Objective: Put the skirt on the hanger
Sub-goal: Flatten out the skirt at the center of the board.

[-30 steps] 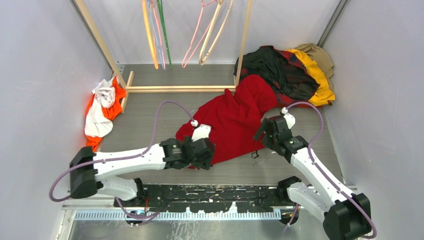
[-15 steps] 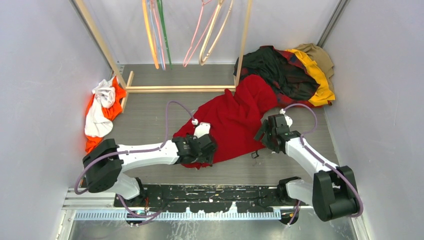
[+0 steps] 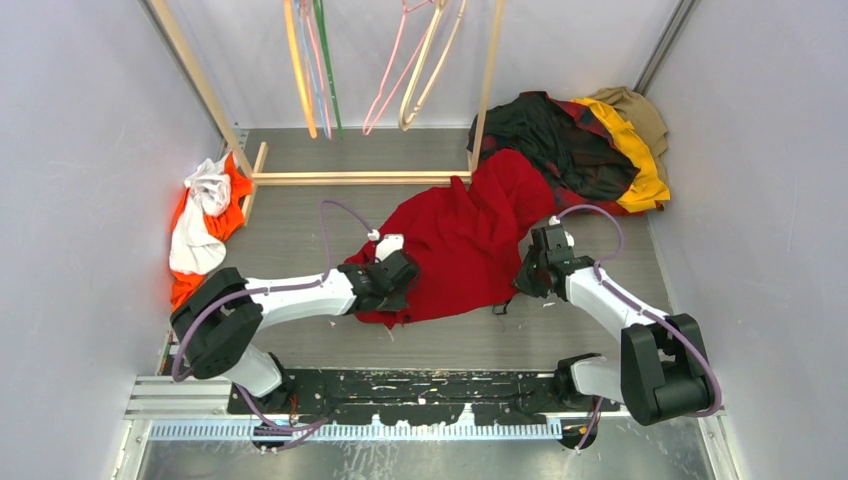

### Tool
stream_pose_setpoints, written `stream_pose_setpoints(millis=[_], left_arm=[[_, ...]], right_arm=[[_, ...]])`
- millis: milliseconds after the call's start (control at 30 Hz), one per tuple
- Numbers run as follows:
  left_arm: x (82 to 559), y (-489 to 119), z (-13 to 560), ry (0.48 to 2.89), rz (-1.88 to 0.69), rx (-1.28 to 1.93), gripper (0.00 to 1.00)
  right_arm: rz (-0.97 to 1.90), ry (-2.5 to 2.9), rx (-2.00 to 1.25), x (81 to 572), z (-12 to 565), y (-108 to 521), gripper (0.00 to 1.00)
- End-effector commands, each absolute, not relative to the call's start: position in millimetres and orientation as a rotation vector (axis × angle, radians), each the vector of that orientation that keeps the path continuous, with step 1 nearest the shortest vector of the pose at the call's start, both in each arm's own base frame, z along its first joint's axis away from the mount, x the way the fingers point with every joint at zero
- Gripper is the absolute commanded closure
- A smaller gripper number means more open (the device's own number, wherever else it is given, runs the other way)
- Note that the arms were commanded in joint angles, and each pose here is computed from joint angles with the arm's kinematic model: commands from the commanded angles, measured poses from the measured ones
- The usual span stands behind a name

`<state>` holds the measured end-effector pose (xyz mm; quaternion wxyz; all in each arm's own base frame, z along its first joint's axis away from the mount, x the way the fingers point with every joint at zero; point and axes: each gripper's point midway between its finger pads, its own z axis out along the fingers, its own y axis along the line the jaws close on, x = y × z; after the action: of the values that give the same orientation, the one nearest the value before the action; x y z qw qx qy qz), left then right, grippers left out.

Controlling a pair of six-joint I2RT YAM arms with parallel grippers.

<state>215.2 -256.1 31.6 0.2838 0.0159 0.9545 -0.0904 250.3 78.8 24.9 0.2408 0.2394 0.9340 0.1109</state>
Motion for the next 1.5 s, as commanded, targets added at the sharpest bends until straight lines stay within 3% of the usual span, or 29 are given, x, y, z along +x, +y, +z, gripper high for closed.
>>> stream_pose_setpoints(millis=[0,100,467,900,1100,1233,1467], left_arm=[[227,-238,40,2.528,-0.240,-0.013,1.00],[234,-230,52,2.513,-0.259,-0.033,1.00],[255,-200,160,2.360,-0.390,-0.093,1.00],[355,-108,318,2.031,-0.377,-0.311,1.00],[331,-94,382,1.893,-0.422,-0.300,1.00],[301,-98,365,1.903,-0.507,-0.296,1.00],[253,-122,207,2.210,-0.601,-0.335,1.00]], right_arm=[[0.374,2.489,0.602,272,47,87,0.85],[0.445,2.483,0.559,272,61,98,0.98],[0.670,2.327,0.386,296,176,140,0.99],[0.886,2.104,0.257,414,309,211,0.99],[0.914,1.974,0.148,408,365,223,0.99],[0.923,1.976,0.091,376,350,226,0.99],[0.859,2.238,0.080,310,208,242,0.99]])
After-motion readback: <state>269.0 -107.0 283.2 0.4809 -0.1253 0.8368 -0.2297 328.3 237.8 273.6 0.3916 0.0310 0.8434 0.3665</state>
